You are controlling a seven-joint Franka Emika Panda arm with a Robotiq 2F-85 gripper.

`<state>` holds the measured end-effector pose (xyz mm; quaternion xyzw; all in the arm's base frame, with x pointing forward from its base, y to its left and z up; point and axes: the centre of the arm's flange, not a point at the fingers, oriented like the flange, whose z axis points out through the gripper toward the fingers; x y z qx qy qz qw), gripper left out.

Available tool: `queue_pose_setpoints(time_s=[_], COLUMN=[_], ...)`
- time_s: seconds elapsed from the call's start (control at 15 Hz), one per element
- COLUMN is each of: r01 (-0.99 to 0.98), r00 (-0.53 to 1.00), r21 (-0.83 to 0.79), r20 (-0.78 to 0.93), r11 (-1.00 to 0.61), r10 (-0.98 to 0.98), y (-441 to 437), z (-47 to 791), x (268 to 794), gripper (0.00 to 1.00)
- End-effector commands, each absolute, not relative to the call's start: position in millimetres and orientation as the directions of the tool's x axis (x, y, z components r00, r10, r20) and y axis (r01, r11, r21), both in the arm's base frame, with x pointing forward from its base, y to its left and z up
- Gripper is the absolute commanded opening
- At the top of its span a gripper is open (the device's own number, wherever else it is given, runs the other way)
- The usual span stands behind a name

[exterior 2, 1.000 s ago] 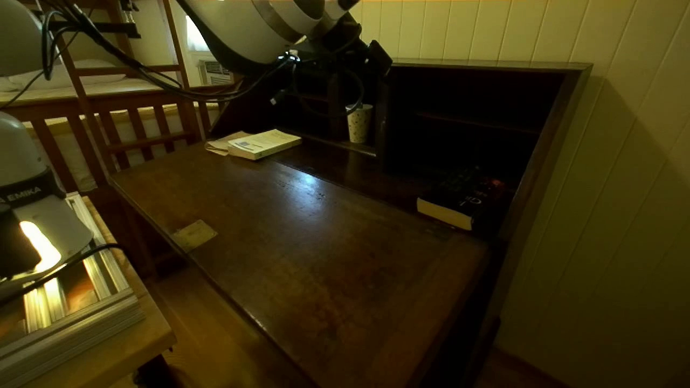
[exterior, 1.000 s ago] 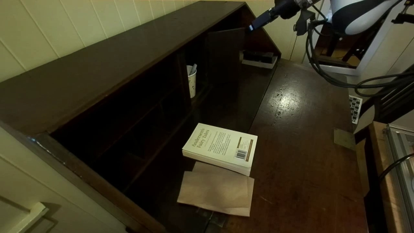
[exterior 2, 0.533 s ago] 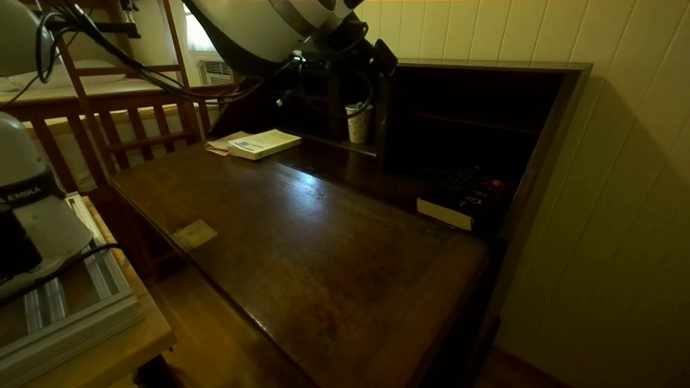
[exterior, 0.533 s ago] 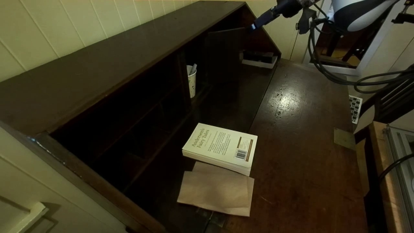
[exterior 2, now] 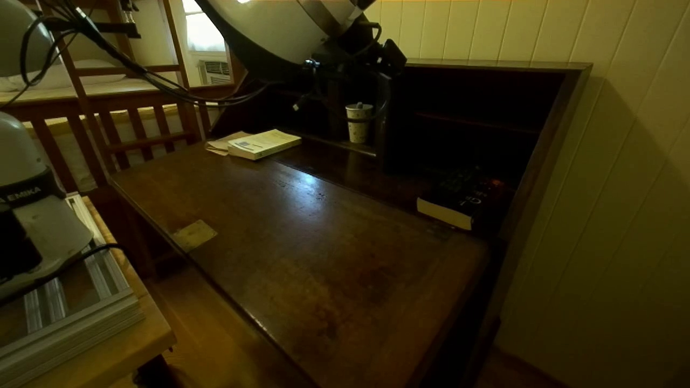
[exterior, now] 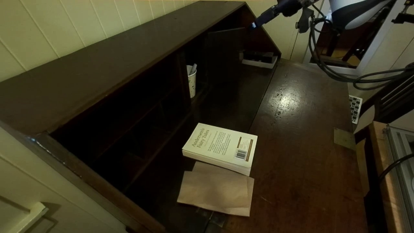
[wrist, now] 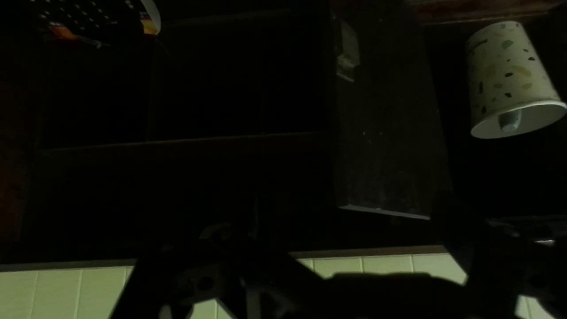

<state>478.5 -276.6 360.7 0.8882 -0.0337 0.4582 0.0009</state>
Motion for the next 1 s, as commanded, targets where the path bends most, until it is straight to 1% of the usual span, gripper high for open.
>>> queue_pose_setpoints(time_s=[0.0,0.47,0.93], r01=[-0.007,0.067,0.121], r00=[0.554,0.524,0.563], r21=[-0.071,-0.148,-0.233], r20=[0.83,0.847,0.817], r11=[-0.997,-0.987,-0.965], r10=[-0.063,-0.091,-0.127], y=[-307.5,-314.3,-308.8], z=[387.5,385.8,382.7], x=[495.1,507.9,523.5], gripper=[1.0,1.0,1.0])
